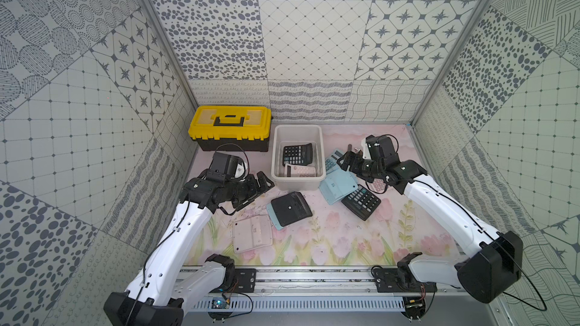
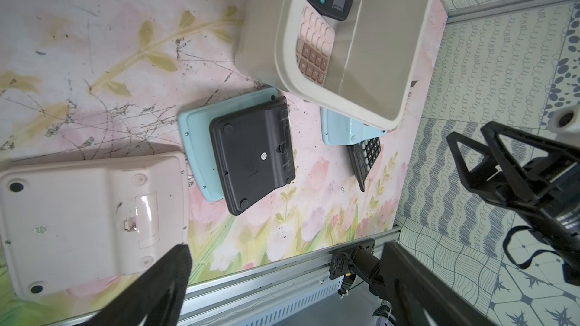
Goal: Put the calculator in the storage box
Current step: Pick up the calculator at the center of the board.
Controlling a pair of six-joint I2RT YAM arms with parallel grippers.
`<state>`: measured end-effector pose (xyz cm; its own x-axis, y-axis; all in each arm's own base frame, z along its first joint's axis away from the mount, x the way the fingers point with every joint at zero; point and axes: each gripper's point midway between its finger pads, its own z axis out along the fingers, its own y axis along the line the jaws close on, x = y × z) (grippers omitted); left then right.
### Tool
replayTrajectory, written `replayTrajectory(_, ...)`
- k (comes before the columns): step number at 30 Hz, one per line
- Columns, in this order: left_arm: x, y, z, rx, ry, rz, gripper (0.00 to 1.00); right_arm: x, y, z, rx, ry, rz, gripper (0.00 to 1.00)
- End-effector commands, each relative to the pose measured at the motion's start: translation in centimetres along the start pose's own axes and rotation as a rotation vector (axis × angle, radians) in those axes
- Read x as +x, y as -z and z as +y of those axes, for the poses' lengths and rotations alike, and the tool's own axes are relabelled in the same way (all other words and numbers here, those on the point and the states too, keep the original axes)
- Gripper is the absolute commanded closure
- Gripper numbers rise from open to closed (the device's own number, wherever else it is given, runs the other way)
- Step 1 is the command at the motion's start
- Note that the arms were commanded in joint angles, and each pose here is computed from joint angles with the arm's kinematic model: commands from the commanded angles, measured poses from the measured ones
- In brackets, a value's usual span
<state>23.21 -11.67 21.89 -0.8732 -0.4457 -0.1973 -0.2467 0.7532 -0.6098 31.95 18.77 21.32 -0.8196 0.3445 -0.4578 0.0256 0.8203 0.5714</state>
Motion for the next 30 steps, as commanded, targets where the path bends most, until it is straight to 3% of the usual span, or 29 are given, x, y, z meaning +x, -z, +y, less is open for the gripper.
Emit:
replayTrajectory(1,0.3,-0.9,1.9,-0.041,0.069,-0.023,0.00,0.5,-0.2,1.7,-0.139,0.048,-0.005,0.06)
replayTrajectory(10,2.7,-5.8,2.3,0.061,0.137,0.162,0.01,6.0,-2.3,0.2,-0.283,0.038,0.098,0.08)
replayTrajectory(16,3.3,-8.0,1.9,0.158,0.169,0.212,0.07,9.1,-3.8,0.0,-0.334,0.051,0.157,0.12)
replayTrajectory(30,3.4,-12.1,4.0,0.155,0.216,0.232,0.17,13.4,-7.5,1.3,-0.362,0.116,0.241,0.19)
